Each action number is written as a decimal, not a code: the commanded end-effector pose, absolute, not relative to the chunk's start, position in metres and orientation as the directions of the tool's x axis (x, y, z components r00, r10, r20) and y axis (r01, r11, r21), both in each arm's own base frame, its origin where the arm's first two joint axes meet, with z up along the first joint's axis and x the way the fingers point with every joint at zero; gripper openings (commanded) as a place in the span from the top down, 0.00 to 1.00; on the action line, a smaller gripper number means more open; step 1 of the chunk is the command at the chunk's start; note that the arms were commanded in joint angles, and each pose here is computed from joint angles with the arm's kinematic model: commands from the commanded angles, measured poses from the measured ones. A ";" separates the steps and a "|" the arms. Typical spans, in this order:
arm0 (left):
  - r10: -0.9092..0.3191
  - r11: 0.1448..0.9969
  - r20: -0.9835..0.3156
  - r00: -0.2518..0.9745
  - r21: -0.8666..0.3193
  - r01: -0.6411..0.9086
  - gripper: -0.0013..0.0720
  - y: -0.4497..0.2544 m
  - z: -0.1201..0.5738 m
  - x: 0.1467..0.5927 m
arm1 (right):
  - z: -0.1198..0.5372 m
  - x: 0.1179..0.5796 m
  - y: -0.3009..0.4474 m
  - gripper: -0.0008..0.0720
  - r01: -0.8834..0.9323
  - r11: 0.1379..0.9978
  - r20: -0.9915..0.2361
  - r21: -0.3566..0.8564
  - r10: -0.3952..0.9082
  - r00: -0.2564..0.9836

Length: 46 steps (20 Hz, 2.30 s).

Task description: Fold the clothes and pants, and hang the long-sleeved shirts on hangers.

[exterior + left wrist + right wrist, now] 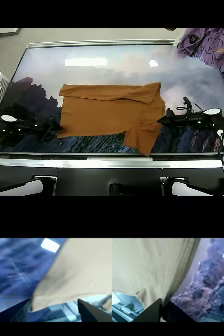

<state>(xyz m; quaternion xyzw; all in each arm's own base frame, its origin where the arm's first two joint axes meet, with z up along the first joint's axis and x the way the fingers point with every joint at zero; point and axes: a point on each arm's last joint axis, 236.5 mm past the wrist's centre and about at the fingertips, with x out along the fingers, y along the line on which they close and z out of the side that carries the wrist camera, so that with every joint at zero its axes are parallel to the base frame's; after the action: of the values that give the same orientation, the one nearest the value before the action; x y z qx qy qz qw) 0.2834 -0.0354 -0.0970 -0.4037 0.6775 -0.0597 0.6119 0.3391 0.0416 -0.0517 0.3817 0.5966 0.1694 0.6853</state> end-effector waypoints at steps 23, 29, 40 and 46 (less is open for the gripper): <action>-0.164 0.955 -0.478 0.863 -0.295 0.018 0.96 0.014 0.348 0.462 | 0.359 0.438 0.043 0.95 -0.225 0.950 -0.391 0.218 0.296 0.872; -0.017 0.974 -0.244 0.970 -0.224 -0.039 0.96 0.018 0.452 0.336 | 0.510 0.280 0.056 0.95 -0.253 0.960 -0.065 0.125 0.262 0.963; 0.027 0.983 -0.459 0.888 -0.149 -0.106 0.96 0.030 0.376 0.325 | 0.441 0.267 0.034 0.95 -0.035 0.936 -0.355 0.350 0.167 0.920; -0.113 0.980 -0.722 0.683 -0.192 -0.041 0.96 0.019 0.203 0.456 | 0.271 0.413 0.017 0.95 0.112 0.932 -0.752 0.344 0.202 0.627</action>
<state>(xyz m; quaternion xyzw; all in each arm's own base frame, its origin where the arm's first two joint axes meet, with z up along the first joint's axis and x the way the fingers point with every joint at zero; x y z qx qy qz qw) 0.4063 0.0261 0.2782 -0.0999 0.3397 0.0023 0.9352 0.3595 0.0246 0.3539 0.1791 0.3251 0.0393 0.9277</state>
